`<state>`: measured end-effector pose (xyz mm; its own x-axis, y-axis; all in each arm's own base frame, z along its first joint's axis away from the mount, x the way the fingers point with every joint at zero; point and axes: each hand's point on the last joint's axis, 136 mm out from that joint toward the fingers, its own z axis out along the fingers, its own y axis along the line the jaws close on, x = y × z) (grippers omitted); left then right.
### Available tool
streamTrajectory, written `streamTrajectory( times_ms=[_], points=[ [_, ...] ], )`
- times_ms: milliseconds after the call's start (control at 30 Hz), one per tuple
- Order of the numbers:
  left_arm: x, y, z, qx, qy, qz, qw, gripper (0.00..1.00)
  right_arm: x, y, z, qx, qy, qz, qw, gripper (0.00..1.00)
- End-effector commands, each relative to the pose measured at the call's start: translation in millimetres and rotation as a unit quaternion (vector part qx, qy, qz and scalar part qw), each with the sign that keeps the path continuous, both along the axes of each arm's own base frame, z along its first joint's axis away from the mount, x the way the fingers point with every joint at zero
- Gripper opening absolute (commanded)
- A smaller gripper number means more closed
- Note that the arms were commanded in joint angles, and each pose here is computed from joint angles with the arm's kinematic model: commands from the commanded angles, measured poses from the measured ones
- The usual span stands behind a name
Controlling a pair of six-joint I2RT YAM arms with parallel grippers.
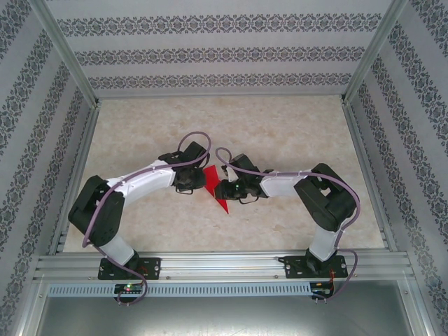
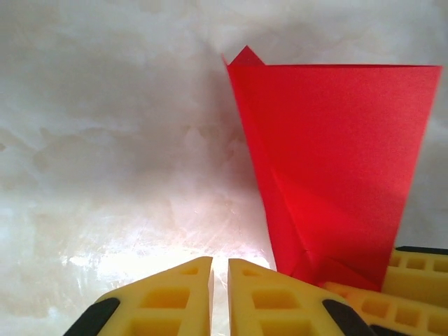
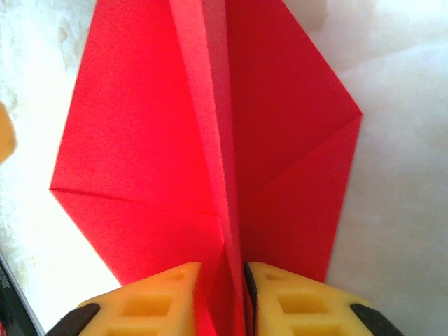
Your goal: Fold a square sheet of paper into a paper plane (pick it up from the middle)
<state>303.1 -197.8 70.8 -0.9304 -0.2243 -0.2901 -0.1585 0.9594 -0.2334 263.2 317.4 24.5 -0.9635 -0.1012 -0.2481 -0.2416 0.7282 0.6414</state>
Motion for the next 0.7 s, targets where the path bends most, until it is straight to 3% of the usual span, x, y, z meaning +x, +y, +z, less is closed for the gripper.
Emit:
streamTrajectory(
  times_ms=[0,400,667],
  points=[
    [9,6,16,-0.004,-0.036,0.015,0.999,0.17,-1,1,-1,-0.013,-0.008,0.009,1.000,0.20],
    [16,11,38,-0.009,-0.071,0.033,0.997,0.19,3,-2,19,-0.010,-0.035,0.003,0.999,0.04],
    [17,14,43,-0.004,-0.080,0.037,0.996,0.22,9,-11,34,-0.017,-0.061,-0.016,0.998,0.03]
  ],
)
